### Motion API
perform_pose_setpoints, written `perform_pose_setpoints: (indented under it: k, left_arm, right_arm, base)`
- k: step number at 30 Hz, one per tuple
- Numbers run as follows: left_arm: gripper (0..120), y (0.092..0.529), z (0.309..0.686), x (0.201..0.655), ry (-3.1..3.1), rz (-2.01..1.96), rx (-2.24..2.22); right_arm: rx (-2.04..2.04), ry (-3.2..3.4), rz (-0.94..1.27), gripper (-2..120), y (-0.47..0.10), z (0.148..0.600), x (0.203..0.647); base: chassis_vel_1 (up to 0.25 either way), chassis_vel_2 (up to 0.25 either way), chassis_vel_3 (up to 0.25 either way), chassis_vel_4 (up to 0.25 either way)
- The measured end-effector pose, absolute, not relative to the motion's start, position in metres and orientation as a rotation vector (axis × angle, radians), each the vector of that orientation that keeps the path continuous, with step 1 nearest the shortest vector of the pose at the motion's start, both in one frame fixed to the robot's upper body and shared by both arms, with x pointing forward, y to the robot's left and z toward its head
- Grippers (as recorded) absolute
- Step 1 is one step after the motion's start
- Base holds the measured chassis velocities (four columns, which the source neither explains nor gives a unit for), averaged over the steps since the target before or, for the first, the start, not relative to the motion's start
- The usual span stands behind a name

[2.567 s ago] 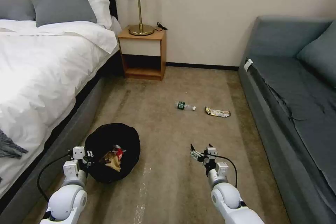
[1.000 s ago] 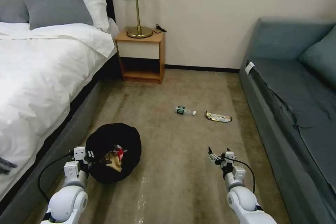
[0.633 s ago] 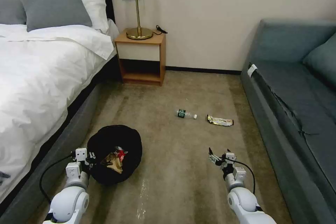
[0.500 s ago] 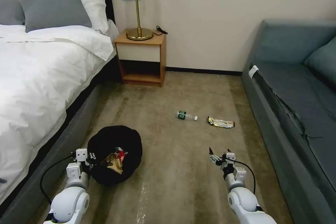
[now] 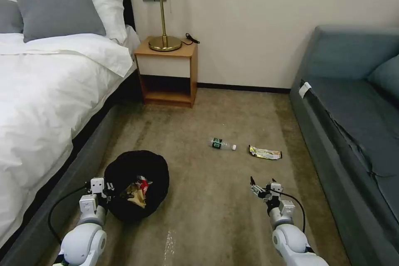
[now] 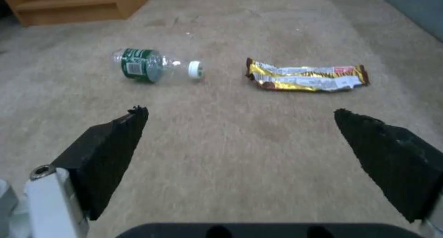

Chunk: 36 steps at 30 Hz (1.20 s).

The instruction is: Pick up the trash bin, then pick up the garbage on the floor and place it into the trash bin.

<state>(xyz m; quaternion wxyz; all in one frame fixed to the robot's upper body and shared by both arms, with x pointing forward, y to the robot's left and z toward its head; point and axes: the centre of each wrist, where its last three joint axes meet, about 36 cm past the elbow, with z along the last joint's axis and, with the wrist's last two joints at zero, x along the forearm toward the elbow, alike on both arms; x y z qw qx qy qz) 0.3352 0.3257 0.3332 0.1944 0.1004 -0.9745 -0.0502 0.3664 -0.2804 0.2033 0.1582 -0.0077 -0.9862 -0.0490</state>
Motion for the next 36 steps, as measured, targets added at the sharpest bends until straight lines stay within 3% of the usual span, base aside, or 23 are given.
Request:
perform_pose_setpoints:
  k: [36]
  left_arm:
    - [0, 0.3253, 0.3253, 0.3335, -2.731, -0.154, 0.274]
  right_arm:
    - [-0.011, -2.805, -0.112, 100, -0.2788, 0.1937, 0.3573]
  base:
    - [-0.126, 0.117, 0.122, -0.119]
